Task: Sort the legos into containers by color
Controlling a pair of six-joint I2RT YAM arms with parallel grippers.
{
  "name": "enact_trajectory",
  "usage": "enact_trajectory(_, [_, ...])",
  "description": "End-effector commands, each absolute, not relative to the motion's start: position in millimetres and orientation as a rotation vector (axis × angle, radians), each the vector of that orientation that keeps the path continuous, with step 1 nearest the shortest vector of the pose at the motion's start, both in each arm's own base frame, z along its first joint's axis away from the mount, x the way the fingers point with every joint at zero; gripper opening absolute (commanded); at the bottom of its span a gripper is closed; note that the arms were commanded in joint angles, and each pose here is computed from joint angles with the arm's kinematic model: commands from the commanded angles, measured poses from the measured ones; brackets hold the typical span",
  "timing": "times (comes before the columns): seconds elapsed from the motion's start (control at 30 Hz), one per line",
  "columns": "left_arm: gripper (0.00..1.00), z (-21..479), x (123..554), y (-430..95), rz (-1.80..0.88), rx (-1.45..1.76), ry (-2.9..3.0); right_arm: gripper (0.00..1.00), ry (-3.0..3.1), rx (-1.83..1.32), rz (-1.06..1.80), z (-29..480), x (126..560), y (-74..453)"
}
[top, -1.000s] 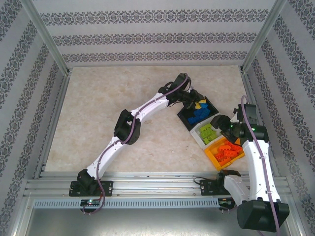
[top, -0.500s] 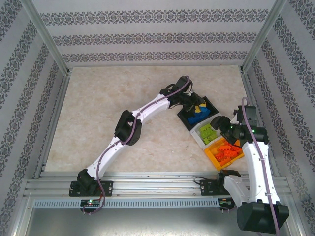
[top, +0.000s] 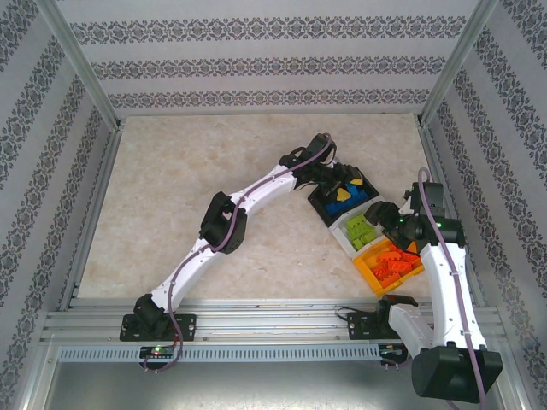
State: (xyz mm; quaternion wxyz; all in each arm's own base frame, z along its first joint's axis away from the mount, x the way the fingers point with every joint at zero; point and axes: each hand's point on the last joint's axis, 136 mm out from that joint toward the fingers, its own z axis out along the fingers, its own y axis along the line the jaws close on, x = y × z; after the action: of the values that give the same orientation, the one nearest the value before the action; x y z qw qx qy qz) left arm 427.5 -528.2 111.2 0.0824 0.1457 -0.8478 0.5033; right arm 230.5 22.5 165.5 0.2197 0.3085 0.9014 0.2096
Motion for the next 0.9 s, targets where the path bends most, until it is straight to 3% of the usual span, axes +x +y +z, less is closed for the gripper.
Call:
enact_trajectory(0.0, [0.6, 103.5, 431.5, -523.9, 1.471, 0.482, -2.559, 0.7, 2.511, 0.83, 0.574, 165.8, 229.3, 21.8])
enact_trajectory(0.5, [0.78, 135.5, 432.9, -520.5, 1.522, 0.415, -2.618, 0.71, 2.513, 0.832, 0.6, 160.0, 234.9, 24.1])
enact_trajectory(0.73, [0.98, 151.4, 432.3, -509.2, 1.506, 0.356, -2.708, 0.71, 2.507, 0.828, 0.61, 162.2, 240.9, 24.3])
enact_trajectory(0.87, [1.0, 163.5, 435.2, -505.6, 1.531, 0.323, -2.741, 0.71, 2.511, 0.831, 0.604, 161.4, 241.5, 23.5])
